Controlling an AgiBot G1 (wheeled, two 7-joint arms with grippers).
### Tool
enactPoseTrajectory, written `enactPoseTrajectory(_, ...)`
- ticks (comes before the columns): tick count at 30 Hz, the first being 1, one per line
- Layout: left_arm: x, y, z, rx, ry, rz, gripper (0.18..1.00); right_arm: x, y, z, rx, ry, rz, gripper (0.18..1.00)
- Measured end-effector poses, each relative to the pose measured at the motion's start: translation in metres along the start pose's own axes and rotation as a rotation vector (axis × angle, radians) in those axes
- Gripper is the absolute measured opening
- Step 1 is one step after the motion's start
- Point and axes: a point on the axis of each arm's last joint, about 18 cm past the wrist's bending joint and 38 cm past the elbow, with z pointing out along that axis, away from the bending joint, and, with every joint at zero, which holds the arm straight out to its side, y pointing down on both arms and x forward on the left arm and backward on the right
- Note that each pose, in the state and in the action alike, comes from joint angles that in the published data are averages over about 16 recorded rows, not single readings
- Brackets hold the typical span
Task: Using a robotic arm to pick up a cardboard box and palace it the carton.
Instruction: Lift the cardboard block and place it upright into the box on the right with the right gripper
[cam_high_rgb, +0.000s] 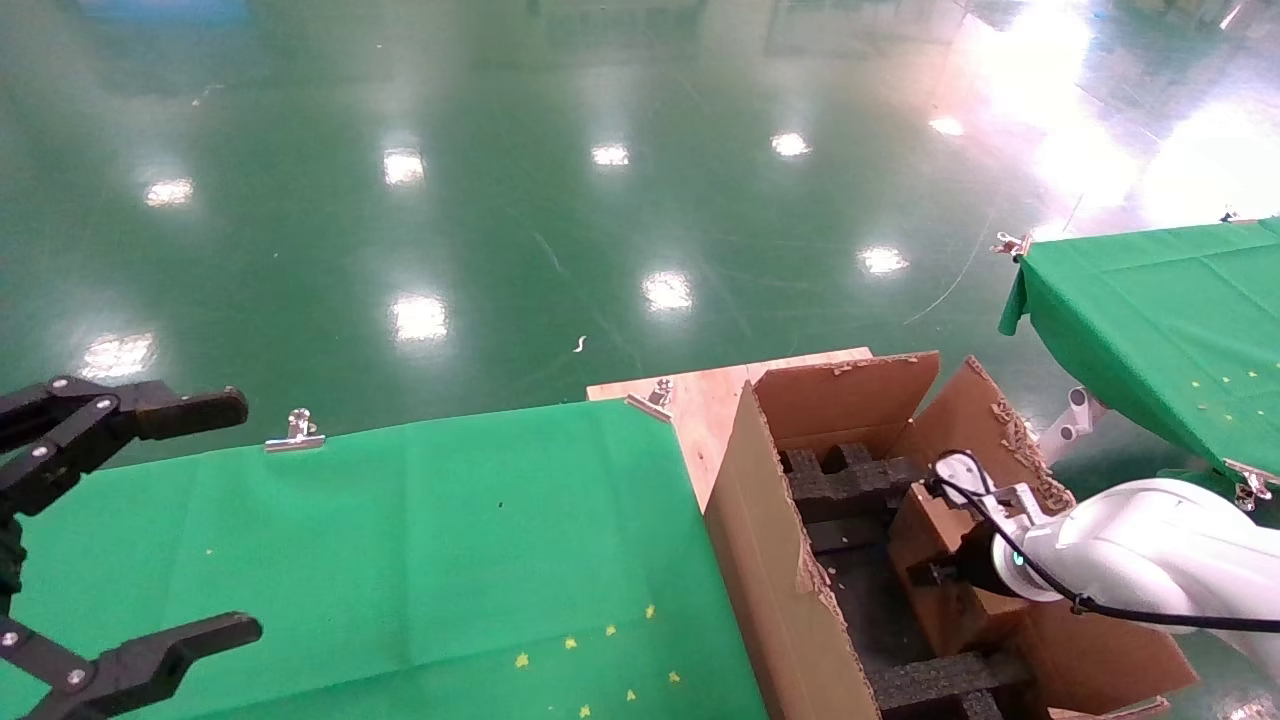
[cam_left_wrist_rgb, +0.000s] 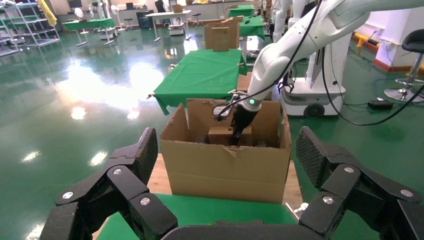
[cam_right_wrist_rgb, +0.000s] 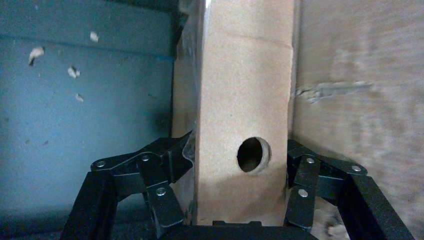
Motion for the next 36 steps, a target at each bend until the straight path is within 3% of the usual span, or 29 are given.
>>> enactPoseTrajectory(21, 0.000, 0.000, 0.000, 0.000, 0.000, 0.000, 1.001, -0.002, 0.003, 0.007, -0.029, -0.024, -0.010, 0.305)
enactPoseTrajectory(28, 0.000, 0.000, 0.000, 0.000, 0.000, 0.000, 1.001, 0.002, -0.004, 0.002, -0.015, -0.018, -0.007, 0.370)
enactPoseTrajectory(36, 0.000, 0.000, 0.000, 0.000, 0.000, 0.000, 1.001, 0.009, -0.016, -0.007, 0.013, -0.016, 0.001, 0.510)
